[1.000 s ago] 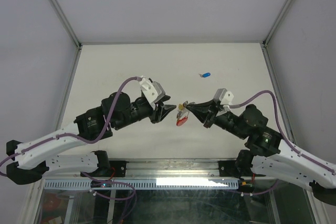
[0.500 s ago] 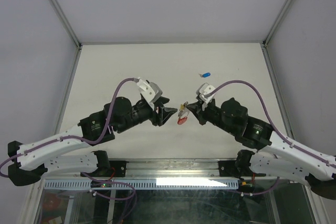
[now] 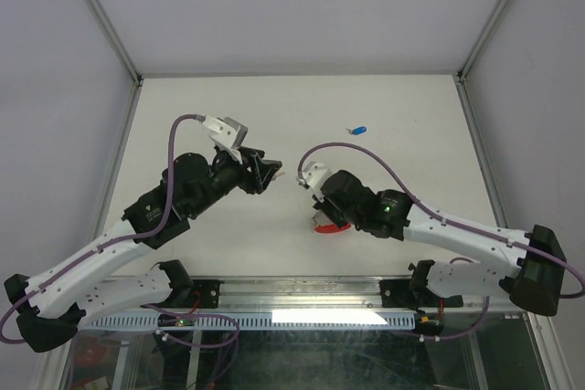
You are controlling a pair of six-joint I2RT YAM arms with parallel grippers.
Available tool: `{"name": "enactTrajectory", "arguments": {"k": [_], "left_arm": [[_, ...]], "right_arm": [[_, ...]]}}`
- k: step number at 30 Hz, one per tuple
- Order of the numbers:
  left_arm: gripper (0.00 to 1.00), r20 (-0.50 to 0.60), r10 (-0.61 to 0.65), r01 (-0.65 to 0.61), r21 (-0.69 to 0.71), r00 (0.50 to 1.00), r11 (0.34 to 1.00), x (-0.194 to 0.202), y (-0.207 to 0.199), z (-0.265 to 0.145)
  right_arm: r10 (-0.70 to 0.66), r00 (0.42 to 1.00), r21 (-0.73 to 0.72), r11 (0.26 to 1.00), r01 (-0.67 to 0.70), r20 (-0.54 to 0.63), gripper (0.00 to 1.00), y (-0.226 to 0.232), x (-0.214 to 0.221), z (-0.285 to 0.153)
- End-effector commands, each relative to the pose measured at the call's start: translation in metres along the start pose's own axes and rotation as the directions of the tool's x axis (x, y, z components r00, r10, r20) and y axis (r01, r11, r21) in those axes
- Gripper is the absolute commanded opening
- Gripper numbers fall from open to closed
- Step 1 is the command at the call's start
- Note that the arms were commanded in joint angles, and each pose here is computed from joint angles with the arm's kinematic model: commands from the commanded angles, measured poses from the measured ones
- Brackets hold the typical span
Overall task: Put the keys on the keyring
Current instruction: Place the keyring at the center of the board.
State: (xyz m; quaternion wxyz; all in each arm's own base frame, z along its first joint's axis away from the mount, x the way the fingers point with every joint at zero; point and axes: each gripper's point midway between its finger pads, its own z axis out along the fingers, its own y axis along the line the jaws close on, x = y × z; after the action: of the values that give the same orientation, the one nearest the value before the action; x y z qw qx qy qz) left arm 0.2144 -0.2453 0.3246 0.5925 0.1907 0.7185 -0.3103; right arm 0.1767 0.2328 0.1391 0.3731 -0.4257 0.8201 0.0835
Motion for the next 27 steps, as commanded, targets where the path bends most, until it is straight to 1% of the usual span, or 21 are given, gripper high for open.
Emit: {"name": "enactTrajectory", "arguments": {"k": [1, 7, 8, 9, 12, 15, 17, 19, 21, 22, 24, 27], "left_arm": [[0.5, 0.01, -0.031, 0.031, 0.036, 0.999, 0.999, -0.003, -0.006, -0.004], [0.5, 0.004, -0.037, 0.037, 0.012, 0.999, 0.999, -0.001, -0.002, -0.005], [0.5, 0.005, -0.04, 0.04, 0.008, 0.999, 0.999, -0.001, -0.002, -0.005], [0.5, 0.003, -0.039, 0.039, 0.004, 0.999, 0.999, -0.001, -0.001, -0.005], [0.5, -0.004, -0.041, 0.041, -0.001, 0.999, 0.999, 0.001, 0.0, -0.004], [0.5, -0.019, -0.042, 0.042, -0.004, 0.999, 0.999, 0.006, 0.0, -0.002], [0.5, -0.032, -0.044, 0.043, -0.011, 0.999, 0.999, 0.011, 0.002, 0.0], [0.5, -0.052, -0.049, 0.048, -0.016, 0.997, 0.999, 0.018, 0.004, 0.003], [0.51, -0.092, -0.052, 0.051, -0.017, 0.994, 0.999, 0.03, 0.006, 0.01], [0.51, -0.114, -0.057, 0.057, -0.007, 0.992, 0.998, 0.037, 0.006, 0.014], [0.51, -0.145, -0.075, 0.076, 0.001, 0.987, 0.997, 0.049, 0.007, 0.021], [0.52, -0.16, -0.097, 0.102, 0.028, 0.982, 0.994, 0.059, 0.006, 0.028]], "right_arm": [[-0.01, 0.999, -0.029, 1.0, 0.012, 0.046, 0.0, 0.007, -0.03, 0.007], [-0.029, 0.999, -0.141, 0.989, 0.034, 0.041, 0.0, 0.04, -0.041, 0.044], [-0.031, 0.998, -0.161, 0.986, 0.038, 0.047, 0.02, 0.046, -0.043, 0.05], [-0.028, 0.998, -0.182, 0.983, 0.037, 0.05, 0.05, 0.052, -0.044, 0.055], [0.006, 0.998, -0.238, 0.971, 0.011, 0.07, 0.18, 0.067, -0.049, 0.063], [0.081, 0.99, -0.265, 0.963, -0.047, 0.118, 0.31, 0.072, -0.053, 0.059], [0.151, 0.975, -0.24, 0.965, -0.11, 0.16, 0.36, 0.062, -0.058, 0.05], [0.245, 0.955, -0.202, 0.956, -0.21, 0.166, 0.38, 0.05, -0.055, 0.042], [0.361, 0.922, -0.163, 0.927, -0.339, 0.139, 0.39, 0.034, -0.045, 0.036], [0.428, 0.895, -0.142, 0.9, -0.411, 0.124, 0.39, 0.026, -0.039, 0.034], [0.553, 0.826, -0.099, 0.833, -0.545, 0.105, 0.39, 0.012, -0.026, 0.032], [0.688, 0.72, -0.087, 0.726, -0.682, 0.093, 0.39, 0.007, -0.007, 0.031]]}}
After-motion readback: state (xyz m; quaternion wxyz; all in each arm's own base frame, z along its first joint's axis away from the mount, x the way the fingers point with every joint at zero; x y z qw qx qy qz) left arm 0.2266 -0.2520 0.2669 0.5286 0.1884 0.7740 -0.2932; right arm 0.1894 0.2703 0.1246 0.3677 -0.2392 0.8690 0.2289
